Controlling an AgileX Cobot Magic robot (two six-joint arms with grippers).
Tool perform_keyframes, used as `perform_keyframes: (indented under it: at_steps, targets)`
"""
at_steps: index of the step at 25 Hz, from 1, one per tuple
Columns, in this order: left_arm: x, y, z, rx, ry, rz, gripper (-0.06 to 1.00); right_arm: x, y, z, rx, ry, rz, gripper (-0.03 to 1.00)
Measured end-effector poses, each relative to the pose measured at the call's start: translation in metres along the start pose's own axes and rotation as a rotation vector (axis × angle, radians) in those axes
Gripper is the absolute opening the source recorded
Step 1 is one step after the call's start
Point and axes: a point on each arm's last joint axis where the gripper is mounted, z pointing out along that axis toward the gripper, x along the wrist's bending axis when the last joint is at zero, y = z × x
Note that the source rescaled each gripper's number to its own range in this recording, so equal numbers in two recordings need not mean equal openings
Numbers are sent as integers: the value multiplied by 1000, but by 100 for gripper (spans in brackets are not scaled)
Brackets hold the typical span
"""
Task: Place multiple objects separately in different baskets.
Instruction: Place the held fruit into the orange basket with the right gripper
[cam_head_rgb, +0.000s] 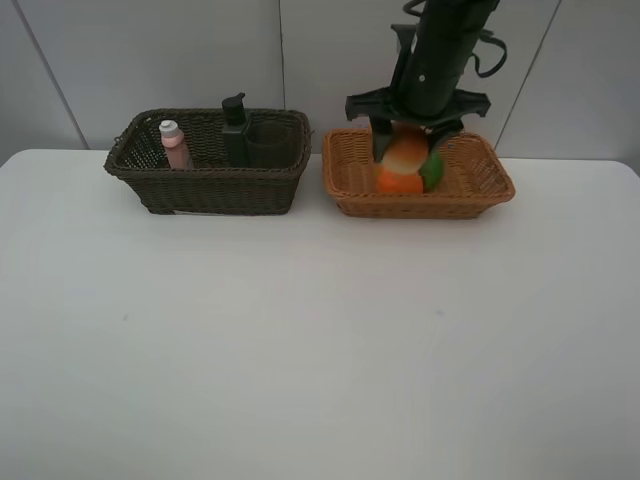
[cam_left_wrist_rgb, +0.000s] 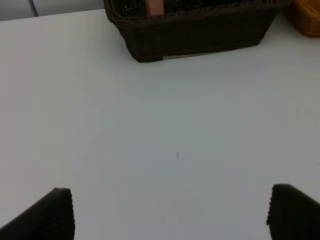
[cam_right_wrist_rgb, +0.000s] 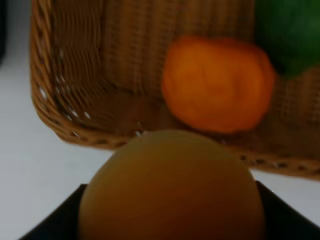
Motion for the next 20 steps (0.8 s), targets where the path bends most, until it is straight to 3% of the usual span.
perform_keyframes:
  at_steps: [10,20]
  targets:
    - [0,0,0,0,0,0,100,17,43,21,-332,106,-19,0]
    - [0,0,0,0,0,0,100,23,40,73,-302,92,-45,0]
